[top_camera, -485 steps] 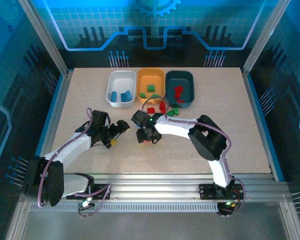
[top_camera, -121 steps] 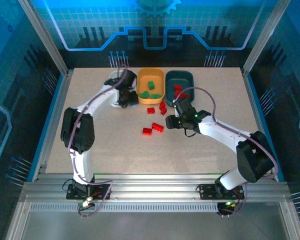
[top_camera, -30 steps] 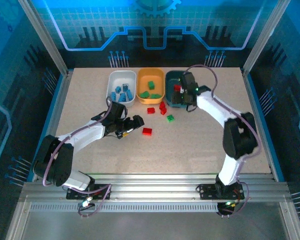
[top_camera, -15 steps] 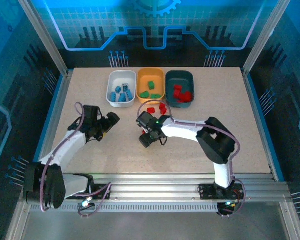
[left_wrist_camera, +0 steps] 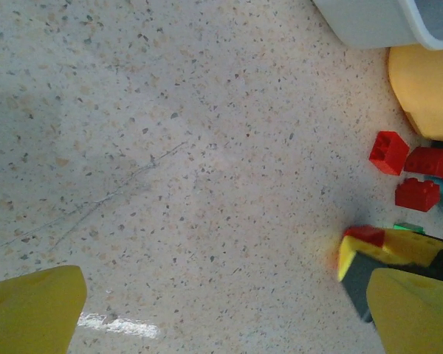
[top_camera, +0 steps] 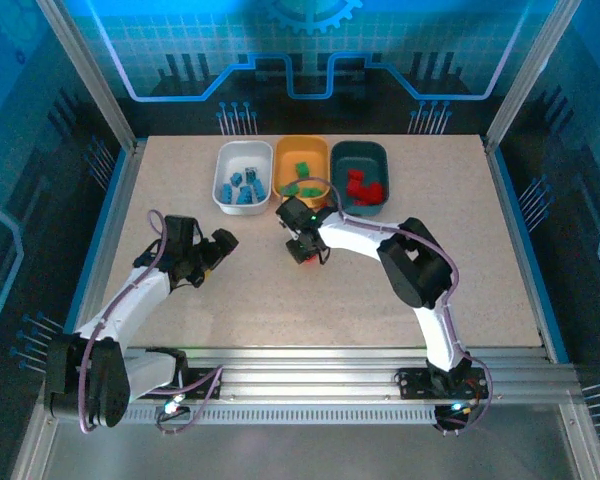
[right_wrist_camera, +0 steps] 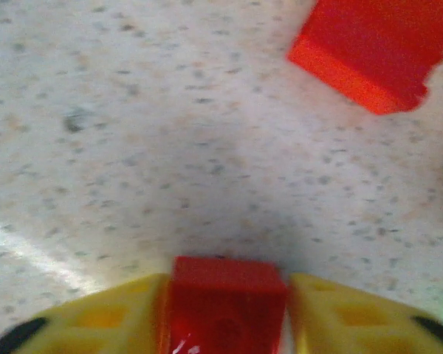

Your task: Sort the legos into containers by color

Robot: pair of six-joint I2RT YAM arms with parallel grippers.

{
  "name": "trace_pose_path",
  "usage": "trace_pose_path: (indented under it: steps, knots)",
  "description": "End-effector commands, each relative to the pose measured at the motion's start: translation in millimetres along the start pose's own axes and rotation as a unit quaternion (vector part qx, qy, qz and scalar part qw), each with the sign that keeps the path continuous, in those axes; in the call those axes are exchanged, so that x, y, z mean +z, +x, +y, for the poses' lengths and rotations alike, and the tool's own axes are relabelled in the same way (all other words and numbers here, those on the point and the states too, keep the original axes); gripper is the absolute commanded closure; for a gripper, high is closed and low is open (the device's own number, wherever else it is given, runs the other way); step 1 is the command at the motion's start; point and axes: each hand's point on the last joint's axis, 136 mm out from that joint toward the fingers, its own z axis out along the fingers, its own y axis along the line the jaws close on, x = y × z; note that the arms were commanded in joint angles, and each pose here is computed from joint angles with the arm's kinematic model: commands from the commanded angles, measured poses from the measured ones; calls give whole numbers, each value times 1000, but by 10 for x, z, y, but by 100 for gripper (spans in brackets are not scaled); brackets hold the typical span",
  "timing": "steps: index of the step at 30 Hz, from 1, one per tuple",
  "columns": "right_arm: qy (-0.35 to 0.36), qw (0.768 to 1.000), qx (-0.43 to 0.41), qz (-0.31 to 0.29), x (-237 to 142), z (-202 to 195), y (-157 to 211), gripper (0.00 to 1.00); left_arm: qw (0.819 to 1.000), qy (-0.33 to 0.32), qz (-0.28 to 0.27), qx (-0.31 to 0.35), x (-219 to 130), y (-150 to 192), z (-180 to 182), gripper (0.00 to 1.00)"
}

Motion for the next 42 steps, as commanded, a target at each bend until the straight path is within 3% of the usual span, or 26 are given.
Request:
trace_pose_path:
  steps: [1,4,8,13,19,24,31,34,42]
  knots:
    - [-19,1000,6,-5,-82,44,-3,66,1000,14,1,0,-71,-35,-95,1]
    - [-36,999,26,-13,-204,21,20,74,1000,20,6,-1,-42,-28,-120,1]
    - [-44,996,60,-54,-557,-121,-98,75,999,43,24,-3,37,23,-225,1]
    - [-37,984,137,-111,-946,-755,-313,75,993,74,64,70,268,364,-693,1]
    - [-7,960,257,-110,-738,-1794,-449,74,978,118,128,118,602,840,-1338,1]
    - [-12,944,317,-93,-481,-2324,-555,73,973,119,149,130,715,1023,-1474,1]
    - [-18,945,316,-87,-435,-2547,-771,64,974,109,153,129,739,1091,-1325,1]
    - [-15,946,309,-94,-572,-2542,-811,48,972,111,157,138,705,1099,-1344,1]
    - [-4,944,306,-126,-956,-2345,-592,46,973,107,127,161,558,959,-1393,1]
